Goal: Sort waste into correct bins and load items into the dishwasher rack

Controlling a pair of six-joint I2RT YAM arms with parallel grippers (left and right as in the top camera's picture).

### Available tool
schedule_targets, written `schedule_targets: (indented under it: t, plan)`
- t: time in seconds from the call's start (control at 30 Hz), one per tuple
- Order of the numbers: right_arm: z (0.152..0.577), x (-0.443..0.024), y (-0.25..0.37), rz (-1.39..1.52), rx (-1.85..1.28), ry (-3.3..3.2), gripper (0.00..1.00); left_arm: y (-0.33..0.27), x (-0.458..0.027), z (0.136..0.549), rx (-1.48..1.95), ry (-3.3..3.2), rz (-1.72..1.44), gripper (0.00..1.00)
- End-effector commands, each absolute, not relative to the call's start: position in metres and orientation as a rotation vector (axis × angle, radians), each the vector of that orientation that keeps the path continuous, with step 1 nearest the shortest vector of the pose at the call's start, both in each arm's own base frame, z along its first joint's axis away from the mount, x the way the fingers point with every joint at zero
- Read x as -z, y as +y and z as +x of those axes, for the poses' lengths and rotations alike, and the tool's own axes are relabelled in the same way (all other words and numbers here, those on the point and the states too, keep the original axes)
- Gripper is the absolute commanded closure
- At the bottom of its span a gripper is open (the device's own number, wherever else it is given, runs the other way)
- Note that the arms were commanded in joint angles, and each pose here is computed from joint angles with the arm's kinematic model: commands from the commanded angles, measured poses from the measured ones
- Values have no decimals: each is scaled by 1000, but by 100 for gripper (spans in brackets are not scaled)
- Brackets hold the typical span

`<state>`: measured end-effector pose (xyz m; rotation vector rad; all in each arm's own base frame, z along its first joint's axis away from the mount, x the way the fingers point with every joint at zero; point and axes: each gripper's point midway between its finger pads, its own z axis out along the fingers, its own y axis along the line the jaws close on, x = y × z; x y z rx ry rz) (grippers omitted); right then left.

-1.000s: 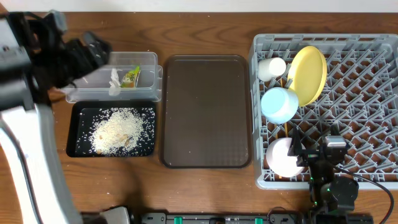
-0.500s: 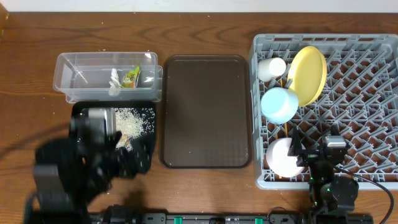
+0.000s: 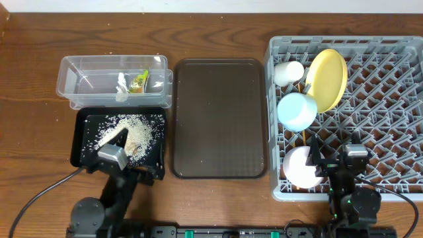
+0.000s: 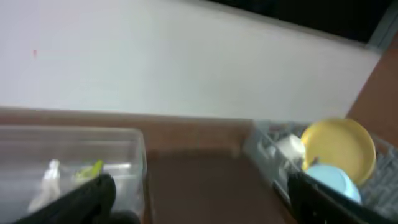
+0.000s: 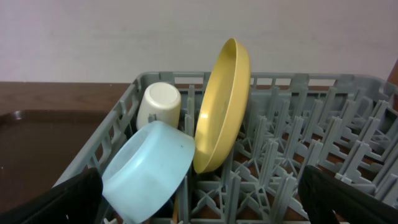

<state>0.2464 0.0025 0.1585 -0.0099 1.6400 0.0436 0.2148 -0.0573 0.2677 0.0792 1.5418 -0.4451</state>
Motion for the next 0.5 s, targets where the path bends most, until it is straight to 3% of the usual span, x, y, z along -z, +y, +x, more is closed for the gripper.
schedule_targets:
  t: [0.0, 0.47]
  plan:
    - [246, -158, 1, -15, -33, 1638, 1, -56, -252, 224, 410, 1472, 100, 9]
    - [246, -158, 1, -15, -33, 1638, 1, -15, -201, 245, 233, 1464, -102, 9]
